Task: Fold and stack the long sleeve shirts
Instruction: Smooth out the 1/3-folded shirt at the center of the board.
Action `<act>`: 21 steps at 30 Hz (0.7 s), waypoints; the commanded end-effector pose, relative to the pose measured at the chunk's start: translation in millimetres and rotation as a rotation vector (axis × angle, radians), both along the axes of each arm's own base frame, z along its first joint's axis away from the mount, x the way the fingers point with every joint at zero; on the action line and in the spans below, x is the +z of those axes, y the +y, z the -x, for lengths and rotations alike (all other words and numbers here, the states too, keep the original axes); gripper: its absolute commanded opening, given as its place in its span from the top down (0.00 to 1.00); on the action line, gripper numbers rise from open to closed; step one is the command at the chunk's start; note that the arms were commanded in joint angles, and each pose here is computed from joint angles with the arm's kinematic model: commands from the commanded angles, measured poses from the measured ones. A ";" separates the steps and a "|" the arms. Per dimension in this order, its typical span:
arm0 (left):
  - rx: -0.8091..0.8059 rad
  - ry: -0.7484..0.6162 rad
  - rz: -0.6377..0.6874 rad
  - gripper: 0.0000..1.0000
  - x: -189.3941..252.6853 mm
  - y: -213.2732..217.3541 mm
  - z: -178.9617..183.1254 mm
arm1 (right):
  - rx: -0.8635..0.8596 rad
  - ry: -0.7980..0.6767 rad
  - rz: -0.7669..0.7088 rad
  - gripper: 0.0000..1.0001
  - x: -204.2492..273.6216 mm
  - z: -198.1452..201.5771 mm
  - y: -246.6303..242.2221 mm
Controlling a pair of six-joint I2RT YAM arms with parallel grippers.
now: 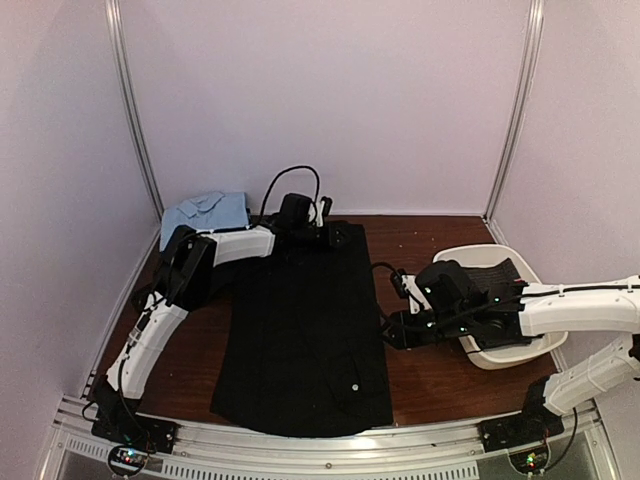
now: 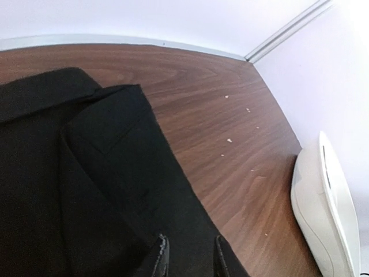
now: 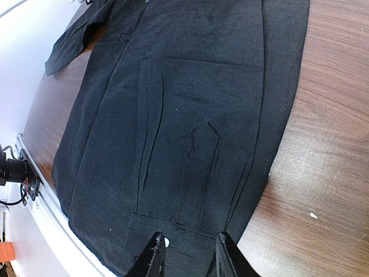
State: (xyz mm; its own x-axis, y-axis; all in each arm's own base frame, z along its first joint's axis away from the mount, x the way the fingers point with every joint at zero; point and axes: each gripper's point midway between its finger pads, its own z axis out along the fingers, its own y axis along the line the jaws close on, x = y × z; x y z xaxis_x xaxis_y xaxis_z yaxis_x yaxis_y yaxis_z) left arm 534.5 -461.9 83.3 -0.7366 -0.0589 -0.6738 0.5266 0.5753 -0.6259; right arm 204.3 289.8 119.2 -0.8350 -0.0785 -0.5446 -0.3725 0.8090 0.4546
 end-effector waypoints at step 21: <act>0.083 -0.084 0.012 0.64 69.4 31.3 -34.7 | -0.053 -0.032 -0.005 0.65 9.1 -11.7 -4.5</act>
